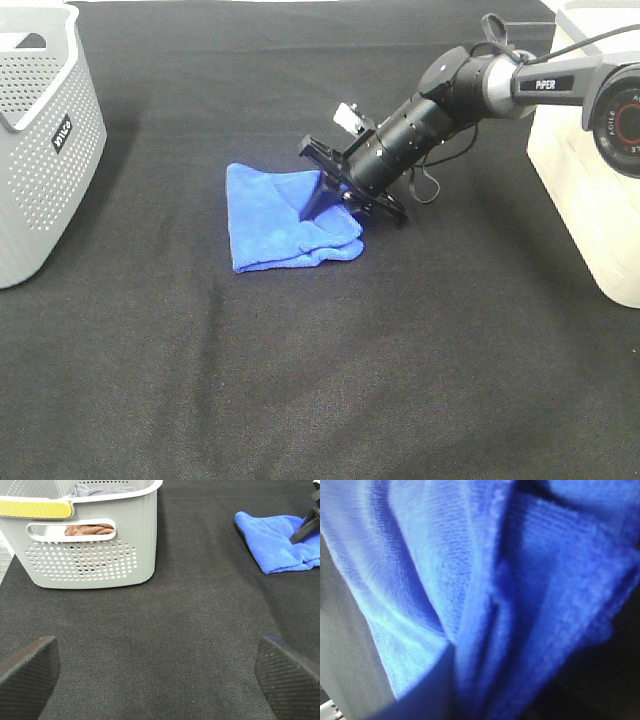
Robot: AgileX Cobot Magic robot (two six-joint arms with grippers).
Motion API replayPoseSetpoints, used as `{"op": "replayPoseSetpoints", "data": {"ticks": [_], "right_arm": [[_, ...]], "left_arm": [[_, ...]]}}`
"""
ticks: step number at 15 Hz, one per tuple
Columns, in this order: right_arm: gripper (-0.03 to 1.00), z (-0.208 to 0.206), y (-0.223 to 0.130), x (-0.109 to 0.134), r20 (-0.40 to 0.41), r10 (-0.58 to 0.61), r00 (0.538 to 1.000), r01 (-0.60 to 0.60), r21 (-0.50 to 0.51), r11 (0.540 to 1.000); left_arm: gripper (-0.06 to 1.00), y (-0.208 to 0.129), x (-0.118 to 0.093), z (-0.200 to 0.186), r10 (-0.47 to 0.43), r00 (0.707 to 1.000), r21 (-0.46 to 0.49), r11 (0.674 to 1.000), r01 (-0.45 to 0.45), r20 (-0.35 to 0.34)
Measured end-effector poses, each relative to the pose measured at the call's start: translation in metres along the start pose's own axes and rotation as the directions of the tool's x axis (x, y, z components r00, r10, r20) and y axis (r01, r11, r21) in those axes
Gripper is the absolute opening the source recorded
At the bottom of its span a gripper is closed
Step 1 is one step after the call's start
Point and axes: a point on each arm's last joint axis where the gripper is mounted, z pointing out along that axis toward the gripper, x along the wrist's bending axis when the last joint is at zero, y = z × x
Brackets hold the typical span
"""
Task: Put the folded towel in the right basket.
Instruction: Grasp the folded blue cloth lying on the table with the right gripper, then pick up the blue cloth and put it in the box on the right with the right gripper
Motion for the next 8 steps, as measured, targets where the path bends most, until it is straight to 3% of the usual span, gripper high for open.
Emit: {"op": "replayPoseSetpoints", "data": {"ticks": [1,4,6,8], "right_arm": [[0.17,0.000,0.000,0.000,0.005,-0.017,1.000,0.017,0.001,1.000],[0.17,-0.007,0.002,0.006,0.015,-0.068,0.998,0.068,0.003,0.998],[0.17,-0.038,0.007,0.035,0.020,-0.181,0.983,0.181,0.018,0.983],[0.17,-0.093,0.018,0.077,0.017,-0.298,0.954,0.298,-0.085,0.951]], "left_arm": [[0.99,0.000,0.000,0.000,0.000,1.000,0.000,1.000,0.000,0.000],[0.99,0.000,0.000,0.000,0.000,1.000,0.000,1.000,0.000,0.000],[0.99,0.000,0.000,0.000,0.000,1.000,0.000,1.000,0.000,0.000],[0.99,0.000,0.000,0.000,0.000,1.000,0.000,1.000,0.000,0.000]]}}
